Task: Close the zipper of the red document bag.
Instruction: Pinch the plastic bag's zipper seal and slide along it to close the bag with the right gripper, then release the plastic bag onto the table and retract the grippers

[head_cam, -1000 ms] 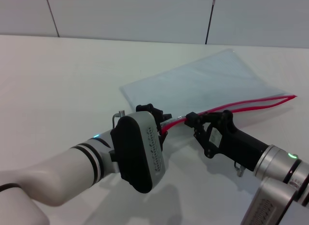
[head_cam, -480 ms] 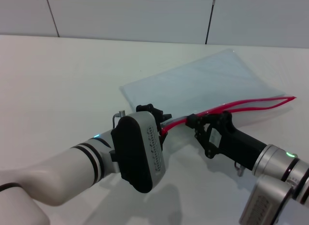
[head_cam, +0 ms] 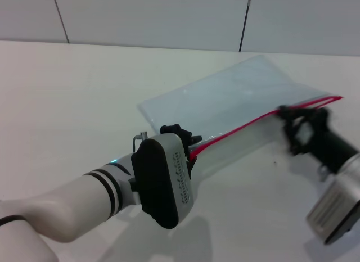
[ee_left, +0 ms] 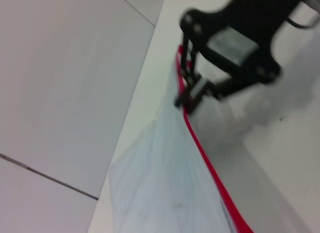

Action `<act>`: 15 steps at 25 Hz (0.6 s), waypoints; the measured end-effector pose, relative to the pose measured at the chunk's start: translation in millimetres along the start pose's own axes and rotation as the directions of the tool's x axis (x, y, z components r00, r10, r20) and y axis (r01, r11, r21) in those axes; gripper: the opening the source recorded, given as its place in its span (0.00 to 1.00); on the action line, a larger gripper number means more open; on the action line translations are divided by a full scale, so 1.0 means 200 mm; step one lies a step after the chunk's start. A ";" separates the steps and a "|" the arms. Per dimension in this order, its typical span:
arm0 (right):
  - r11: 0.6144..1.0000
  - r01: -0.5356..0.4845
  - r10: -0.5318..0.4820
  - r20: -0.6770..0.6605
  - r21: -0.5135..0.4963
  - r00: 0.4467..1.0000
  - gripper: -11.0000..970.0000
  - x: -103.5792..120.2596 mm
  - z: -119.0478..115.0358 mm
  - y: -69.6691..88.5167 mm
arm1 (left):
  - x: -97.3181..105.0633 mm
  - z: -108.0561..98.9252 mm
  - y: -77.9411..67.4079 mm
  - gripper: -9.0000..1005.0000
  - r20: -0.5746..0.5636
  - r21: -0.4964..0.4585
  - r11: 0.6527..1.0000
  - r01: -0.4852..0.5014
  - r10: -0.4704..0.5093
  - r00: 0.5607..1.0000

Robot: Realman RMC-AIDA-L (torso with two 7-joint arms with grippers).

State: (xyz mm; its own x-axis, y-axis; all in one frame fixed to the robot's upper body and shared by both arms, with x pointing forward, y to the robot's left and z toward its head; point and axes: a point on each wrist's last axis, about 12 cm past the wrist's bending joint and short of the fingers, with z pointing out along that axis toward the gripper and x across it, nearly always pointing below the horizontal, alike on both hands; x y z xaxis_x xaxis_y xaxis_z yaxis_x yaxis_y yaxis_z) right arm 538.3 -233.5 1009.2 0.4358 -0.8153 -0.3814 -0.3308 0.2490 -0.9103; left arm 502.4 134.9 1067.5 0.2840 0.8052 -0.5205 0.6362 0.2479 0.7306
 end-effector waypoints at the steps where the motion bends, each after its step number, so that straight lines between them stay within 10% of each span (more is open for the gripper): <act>1: 1.000 -0.002 0.003 -0.036 0.019 0.999 0.06 0.03 -0.01 -0.02 | 0.00 0.00 0.00 0.06 0.000 0.001 1.000 -0.001 0.001 1.000; 15: 0.949 -0.054 0.183 -0.405 0.310 0.896 0.07 0.35 -0.10 -0.22 | 0.00 0.00 -0.02 0.05 0.029 -0.028 1.000 0.001 0.000 1.000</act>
State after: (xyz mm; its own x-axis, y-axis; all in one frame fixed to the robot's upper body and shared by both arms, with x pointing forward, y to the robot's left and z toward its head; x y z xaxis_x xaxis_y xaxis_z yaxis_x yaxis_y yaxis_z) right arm 567.7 -311.6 1026.5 -0.0091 -0.8963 -0.4433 -0.0785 0.4426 -0.8933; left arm 500.1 133.2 1064.3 0.3049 0.7890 -0.5333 0.6161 0.2636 0.7422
